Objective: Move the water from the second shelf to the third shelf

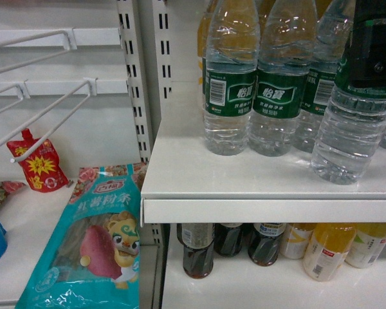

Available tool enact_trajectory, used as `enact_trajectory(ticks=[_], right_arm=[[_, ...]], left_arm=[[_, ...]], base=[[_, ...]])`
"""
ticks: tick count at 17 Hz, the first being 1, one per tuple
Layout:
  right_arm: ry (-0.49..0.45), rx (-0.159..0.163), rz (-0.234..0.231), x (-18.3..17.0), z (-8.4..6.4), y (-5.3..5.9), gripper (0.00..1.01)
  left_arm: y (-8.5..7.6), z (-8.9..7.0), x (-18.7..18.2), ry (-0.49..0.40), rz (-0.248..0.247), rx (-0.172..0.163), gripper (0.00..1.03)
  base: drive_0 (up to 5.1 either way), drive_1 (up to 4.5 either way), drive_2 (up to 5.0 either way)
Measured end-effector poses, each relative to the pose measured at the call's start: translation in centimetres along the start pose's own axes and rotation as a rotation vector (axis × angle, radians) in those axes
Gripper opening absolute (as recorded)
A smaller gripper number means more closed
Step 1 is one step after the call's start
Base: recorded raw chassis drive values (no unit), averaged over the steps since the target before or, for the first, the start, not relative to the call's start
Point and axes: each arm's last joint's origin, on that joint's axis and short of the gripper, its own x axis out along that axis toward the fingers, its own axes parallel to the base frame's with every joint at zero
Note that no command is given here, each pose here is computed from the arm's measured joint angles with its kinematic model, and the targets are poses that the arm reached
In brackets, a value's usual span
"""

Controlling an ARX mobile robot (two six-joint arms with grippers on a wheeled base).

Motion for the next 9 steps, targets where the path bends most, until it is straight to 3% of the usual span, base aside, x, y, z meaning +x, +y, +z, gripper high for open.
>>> enact_trajectory(ticks=[4, 9], right_arm=[[-0.018, 0.019, 0.035, -1.6, 0.7, -1.1, 0.98], [0.071, 0.066, 0.093, -4.6, -0.7, -1.5, 0.98]], left_arm=[[0.0, 0.0, 0.0, 0.000, 0.000, 0.000, 0.98], [0.0, 0.0, 0.0, 0.000, 0.000, 0.000, 0.98]], base=[[0.0, 0.00, 0.0], [0.0, 0.00, 0.0]])
